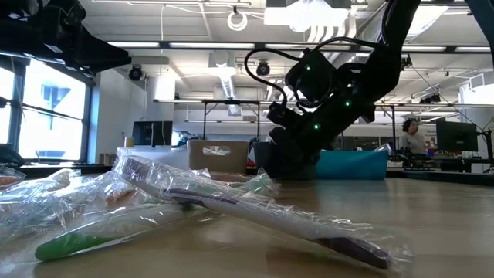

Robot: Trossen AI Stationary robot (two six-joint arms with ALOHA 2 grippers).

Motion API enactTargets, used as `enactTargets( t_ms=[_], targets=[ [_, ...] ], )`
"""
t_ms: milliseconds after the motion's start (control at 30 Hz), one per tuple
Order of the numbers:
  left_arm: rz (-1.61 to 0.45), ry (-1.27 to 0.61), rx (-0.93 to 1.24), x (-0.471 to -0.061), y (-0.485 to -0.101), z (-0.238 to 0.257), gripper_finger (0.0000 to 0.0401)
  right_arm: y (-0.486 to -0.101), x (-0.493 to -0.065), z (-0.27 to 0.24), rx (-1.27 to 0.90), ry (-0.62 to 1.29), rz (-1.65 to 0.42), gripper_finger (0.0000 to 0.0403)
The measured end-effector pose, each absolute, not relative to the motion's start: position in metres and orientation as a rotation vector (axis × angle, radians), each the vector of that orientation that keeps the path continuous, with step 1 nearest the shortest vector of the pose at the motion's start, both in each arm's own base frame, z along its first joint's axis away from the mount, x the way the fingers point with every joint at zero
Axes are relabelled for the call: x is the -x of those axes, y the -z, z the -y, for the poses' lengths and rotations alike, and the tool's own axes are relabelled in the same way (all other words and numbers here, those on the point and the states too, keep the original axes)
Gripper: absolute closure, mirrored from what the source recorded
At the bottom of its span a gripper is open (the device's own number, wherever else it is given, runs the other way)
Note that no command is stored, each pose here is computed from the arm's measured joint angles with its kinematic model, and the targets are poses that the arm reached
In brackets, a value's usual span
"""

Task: Pick & Place Toothbrushes
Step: Put the orange toothbrush into the dark green bin

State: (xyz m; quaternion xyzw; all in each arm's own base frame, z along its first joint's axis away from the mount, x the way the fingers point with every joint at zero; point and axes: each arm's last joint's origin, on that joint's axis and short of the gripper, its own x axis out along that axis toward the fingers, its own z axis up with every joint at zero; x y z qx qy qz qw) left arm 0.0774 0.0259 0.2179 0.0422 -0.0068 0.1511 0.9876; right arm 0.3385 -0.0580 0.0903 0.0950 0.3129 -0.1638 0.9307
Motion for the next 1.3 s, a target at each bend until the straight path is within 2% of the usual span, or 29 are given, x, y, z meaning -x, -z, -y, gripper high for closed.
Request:
enactTargets(
  t_ms=[467,967,1300],
  targets=[
    [0.014,-0.300,-0.085,-0.0774,-0.2179,-0.0258,0.0251,-0.0902,-0.3387,0.0569,-0.201,0.314,-0.643,0.0260],
    [0.014,-0.300,-0.085,-0.0774,-0.2179,-0.0258,0.0251,-0.0903,-0.3389,0.0564,-0.200,0.304,-0.643,0.0354],
    [0.014,-0.301,-0.085,-0.0774,-0.2179,-0.0258,0.0251,-0.0907,-0.3397,0.0534,-0.194,0.294,-0.639,0.0370]
  ],
)
